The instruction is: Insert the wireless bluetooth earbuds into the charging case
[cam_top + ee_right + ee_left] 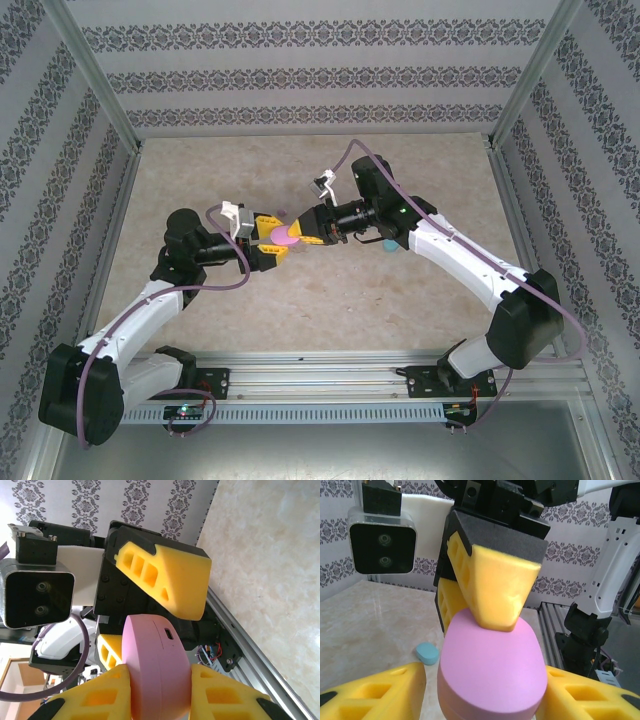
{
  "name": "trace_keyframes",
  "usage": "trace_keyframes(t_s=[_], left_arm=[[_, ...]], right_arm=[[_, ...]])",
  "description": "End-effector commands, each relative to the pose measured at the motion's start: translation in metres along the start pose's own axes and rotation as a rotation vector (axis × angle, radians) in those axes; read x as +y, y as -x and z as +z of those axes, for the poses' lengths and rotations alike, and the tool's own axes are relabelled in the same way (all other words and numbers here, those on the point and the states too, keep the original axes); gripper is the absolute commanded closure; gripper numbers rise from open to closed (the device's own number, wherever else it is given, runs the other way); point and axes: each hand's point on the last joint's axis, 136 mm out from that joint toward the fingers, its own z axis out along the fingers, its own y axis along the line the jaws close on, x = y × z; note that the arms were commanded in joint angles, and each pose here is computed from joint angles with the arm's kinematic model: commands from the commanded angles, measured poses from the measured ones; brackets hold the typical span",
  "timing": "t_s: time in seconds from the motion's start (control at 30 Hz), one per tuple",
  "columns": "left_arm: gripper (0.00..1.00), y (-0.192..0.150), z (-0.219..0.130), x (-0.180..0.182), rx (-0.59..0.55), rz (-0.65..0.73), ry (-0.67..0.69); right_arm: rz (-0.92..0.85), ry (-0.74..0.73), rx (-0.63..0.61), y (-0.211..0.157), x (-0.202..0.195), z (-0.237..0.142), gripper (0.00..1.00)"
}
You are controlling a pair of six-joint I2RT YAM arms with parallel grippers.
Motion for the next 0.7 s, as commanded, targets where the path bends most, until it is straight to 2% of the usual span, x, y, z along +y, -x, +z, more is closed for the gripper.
trace_keyframes(t_s=[0.0, 0.23, 0.3, 0.47, 0.67], left_arm=[[0.53, 0.0141, 0.0016, -0.0084, -0.033, 0.054, -0.036], [0.64, 0.0126, 0.0013, -0.0094, -0.030, 0.049, -0.040], [0.63, 0.0113, 0.0009, -0.0091, -0.029, 0.048, -0.035], [0.53, 0.0119, -0.0005, -0.0106, -0.031, 0.053, -0.027], [0.58, 0.0123, -0.0010, -0.0121, -0.024, 0.054, -0.030]], right_arm=[[-0.054, 0.039, 0.020, -0.0035, 0.0162, -0.0008, 0.87], [-0.051, 0.051, 0.015, -0.0032, 0.0180, -0.0010, 0.87], [-0.044, 0.061, 0.011, -0.0032, 0.0185, -0.0012, 0.87], [-0.041, 0.065, 0.013, -0.0045, 0.0176, -0.0015, 0.87], [-0.039, 0.063, 0.016, -0.0051, 0.0170, -0.0012, 0.87]])
